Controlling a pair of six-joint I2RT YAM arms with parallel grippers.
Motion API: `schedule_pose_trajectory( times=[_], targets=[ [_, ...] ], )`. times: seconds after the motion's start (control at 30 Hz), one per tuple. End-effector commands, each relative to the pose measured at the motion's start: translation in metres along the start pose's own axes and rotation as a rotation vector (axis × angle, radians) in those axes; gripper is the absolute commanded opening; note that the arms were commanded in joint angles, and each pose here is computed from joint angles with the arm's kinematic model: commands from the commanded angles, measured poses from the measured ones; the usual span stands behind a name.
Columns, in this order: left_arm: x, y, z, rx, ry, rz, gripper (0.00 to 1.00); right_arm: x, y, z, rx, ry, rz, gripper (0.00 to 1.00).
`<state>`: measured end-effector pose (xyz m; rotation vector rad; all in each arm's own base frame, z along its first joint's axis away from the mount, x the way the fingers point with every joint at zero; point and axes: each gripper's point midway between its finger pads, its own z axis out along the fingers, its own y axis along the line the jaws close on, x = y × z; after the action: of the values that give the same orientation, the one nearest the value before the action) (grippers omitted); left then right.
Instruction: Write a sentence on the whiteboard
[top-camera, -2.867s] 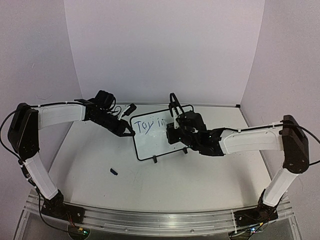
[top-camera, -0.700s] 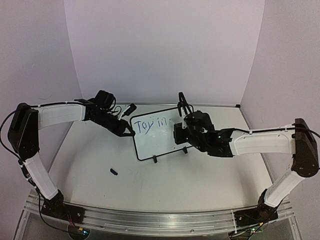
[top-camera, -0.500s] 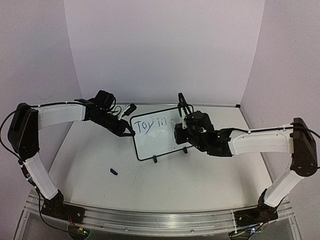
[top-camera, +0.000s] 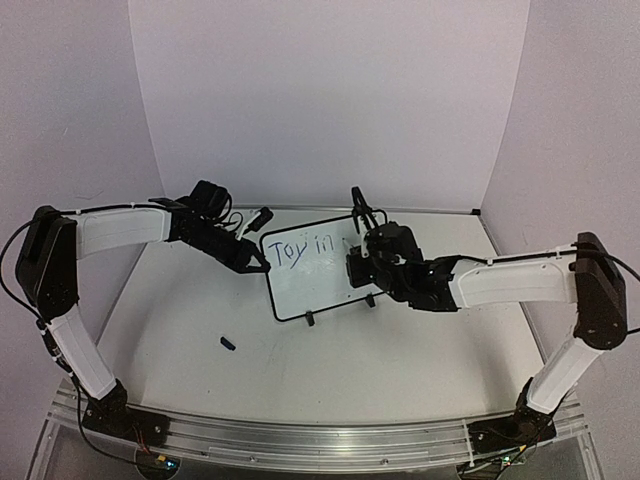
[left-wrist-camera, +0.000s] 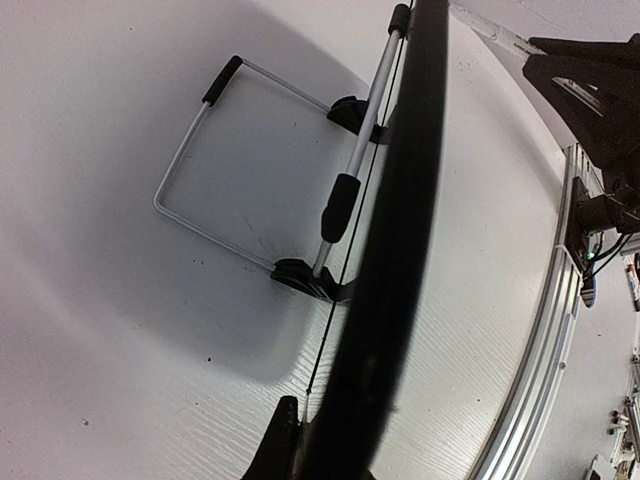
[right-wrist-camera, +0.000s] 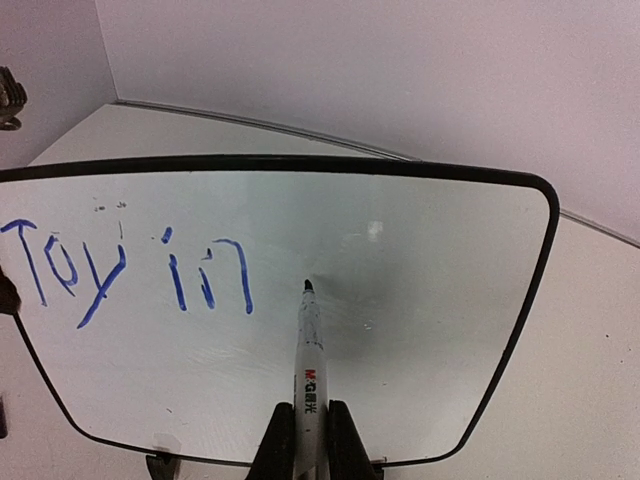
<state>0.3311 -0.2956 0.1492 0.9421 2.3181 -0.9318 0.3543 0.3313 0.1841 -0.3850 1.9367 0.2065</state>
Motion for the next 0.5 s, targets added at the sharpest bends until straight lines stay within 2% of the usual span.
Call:
schedule_pose_trajectory(
  times=[0.0,0.47],
  targets=[
    [-0.001,0.011,0.001,-0.070,0.018,0.007,0.00,-0.020,-0.001,0.007,0.020,-0.047,0.011,0.00],
    [0.000,0.013,0.002,-0.073,0.021,0.006,0.00,-0.014,-0.015,0.014,0.062,-0.034,0.018,0.00]
  ],
)
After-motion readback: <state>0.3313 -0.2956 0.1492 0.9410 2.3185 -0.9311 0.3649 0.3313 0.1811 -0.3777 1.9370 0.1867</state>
